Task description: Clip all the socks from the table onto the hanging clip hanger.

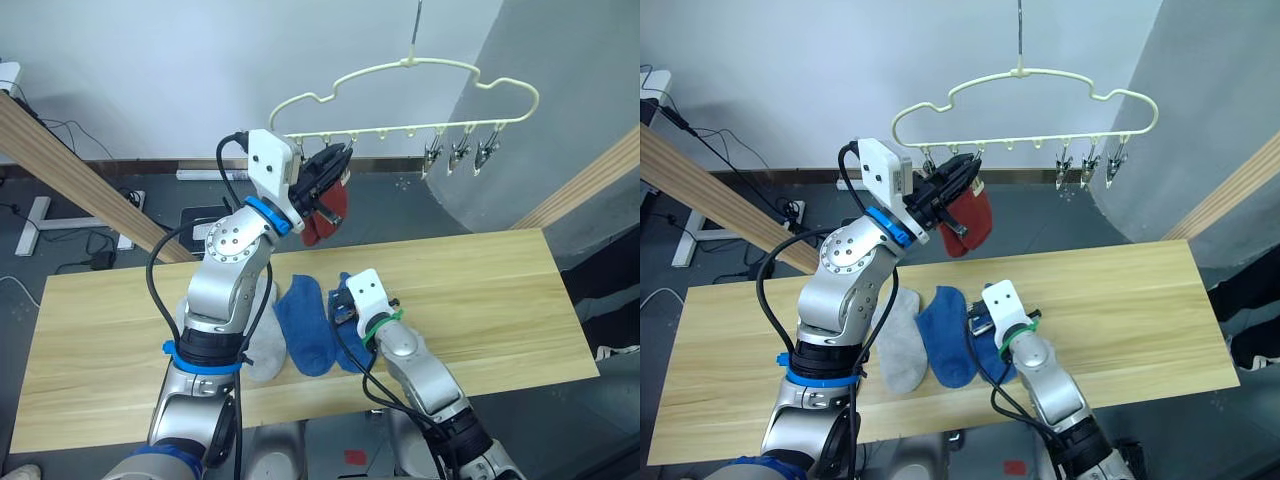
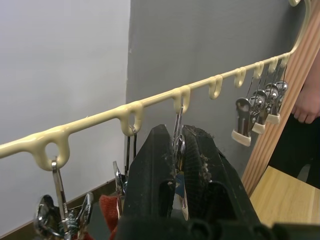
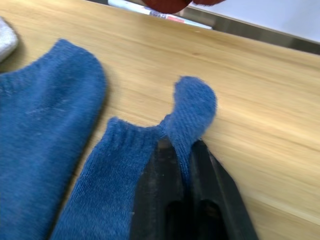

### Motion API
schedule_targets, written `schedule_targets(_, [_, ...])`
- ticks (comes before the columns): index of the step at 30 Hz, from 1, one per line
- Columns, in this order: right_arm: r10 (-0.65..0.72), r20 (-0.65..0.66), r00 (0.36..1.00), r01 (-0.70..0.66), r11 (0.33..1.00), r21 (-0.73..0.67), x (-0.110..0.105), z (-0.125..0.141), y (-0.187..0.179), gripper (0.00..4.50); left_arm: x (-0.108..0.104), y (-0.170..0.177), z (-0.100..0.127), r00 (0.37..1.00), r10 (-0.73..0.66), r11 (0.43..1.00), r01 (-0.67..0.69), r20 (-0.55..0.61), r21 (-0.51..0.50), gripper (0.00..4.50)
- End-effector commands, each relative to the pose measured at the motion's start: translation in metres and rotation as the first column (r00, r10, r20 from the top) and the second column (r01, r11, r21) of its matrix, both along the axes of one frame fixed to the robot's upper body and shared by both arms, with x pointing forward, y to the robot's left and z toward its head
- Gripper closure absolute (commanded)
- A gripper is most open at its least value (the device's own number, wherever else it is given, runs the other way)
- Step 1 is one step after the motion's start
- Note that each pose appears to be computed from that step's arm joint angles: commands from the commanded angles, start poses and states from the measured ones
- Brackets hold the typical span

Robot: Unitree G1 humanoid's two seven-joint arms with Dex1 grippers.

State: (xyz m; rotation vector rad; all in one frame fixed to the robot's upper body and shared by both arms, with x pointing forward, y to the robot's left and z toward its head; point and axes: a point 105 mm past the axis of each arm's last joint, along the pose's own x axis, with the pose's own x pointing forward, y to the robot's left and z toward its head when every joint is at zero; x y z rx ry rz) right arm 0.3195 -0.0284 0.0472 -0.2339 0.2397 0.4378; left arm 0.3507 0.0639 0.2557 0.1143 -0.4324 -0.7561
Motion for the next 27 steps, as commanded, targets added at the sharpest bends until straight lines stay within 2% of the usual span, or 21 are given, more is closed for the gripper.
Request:
schedule_targets(1, [0.039,0.154,0.987,-0.042,0.999,0.016,-0.001,0.046,-0.006,4.5,-0.008,-0.002,0.013,0.998,-0.051,0.998,0.052,0.031,-0.032,4.41])
schedule_targets(4, [0.083,0.304,0.949,-0.089,0.996,0.007,-0.001,0.09,-0.009,4.5,-0.008,-0.001,0.015,0.997,-0.069,0.996,0.07,0.02,-0.052,4.41])
schedule_targets(9, [0.121,0.451,0.884,-0.13,0.991,-0.012,0.006,0.129,-0.008,4.5,-0.011,-0.003,0.02,0.994,-0.112,0.99,0.112,0.001,-0.083,4.41])
schedule_targets(16, [0.175,0.506,0.844,-0.179,0.983,-0.041,0.009,0.137,-0.001,4.5,-0.012,-0.004,0.025,0.988,-0.148,0.982,0.143,-0.032,-0.126,4.41])
schedule_targets(27, [0.185,0.566,0.803,-0.203,0.979,-0.031,0.012,0.154,0.007,4.5,-0.014,-0.004,0.023,0.986,-0.158,0.981,0.152,-0.046,-0.121,4.41])
